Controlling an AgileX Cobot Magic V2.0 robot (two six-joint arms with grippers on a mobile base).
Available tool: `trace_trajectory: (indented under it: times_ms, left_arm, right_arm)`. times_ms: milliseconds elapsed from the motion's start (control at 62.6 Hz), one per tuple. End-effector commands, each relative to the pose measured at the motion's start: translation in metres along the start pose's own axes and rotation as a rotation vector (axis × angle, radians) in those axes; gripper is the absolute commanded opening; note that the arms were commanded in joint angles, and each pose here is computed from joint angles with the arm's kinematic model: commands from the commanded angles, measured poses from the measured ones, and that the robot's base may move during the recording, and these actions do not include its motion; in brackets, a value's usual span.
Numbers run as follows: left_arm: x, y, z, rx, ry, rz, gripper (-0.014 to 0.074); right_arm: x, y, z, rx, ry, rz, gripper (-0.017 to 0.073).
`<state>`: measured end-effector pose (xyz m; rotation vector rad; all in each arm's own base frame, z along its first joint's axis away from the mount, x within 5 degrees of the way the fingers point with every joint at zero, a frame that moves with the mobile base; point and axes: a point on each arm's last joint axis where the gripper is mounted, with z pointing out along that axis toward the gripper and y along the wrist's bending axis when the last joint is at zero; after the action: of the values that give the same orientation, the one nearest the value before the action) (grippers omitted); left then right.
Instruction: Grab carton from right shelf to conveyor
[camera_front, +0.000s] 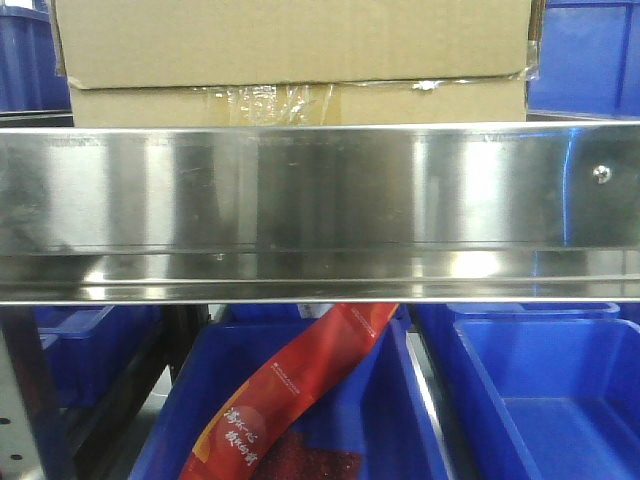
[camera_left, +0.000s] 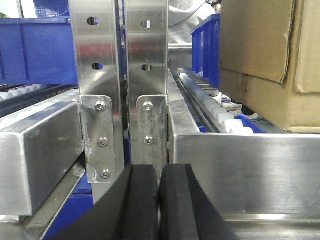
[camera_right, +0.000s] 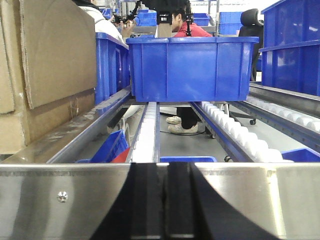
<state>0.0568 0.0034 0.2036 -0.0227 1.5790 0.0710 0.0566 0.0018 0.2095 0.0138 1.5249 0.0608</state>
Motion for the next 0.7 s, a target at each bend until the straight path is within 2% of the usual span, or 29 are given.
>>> trace_trajectory:
  times_ms: [0, 687]
  left_arm:
    - [-0.0031, -0.0001, -0.0005, 0.002, -0.023, -0.002, 0.0004]
    - [-0.0049, 0.0, -0.0005, 0.001, -0.044, -0.002, 0.0004]
  right_arm:
    - [-0.0021, 0.0, -0.0003, -0.001, -0.023, -0.005, -0.007]
    - [-0.0033, -0.0001, -0.0003, 0.001, -0.036, -0.005, -0.007]
